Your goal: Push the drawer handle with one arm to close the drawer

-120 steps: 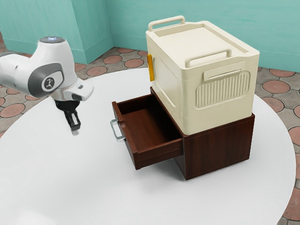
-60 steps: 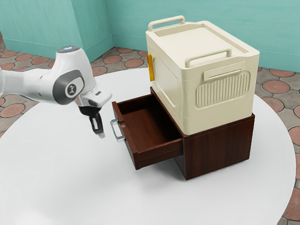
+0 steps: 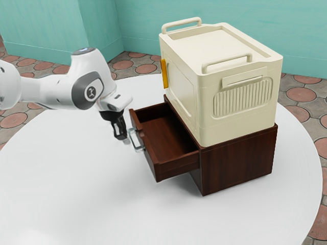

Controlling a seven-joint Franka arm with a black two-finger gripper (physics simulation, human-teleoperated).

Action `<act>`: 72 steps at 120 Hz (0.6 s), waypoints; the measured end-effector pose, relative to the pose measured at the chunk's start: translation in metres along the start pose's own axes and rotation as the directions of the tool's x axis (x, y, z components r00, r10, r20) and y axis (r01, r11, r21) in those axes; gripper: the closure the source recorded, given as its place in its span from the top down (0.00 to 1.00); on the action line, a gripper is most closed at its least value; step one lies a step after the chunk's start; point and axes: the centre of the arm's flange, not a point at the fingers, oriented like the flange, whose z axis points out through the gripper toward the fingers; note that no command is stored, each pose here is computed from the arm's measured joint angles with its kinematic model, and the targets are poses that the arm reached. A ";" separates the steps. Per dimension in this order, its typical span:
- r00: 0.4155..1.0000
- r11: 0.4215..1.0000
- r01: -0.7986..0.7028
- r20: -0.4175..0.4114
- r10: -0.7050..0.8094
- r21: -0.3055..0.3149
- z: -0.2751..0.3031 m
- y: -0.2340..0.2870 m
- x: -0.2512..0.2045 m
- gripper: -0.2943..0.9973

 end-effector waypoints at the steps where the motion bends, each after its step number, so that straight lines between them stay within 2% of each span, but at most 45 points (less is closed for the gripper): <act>1: 1.000 1.000 -0.002 -0.001 0.002 0.000 0.001 0.000 0.001 0.16; 72: 0.992 0.997 -0.082 -0.099 0.082 0.006 0.021 -0.009 0.059 0.16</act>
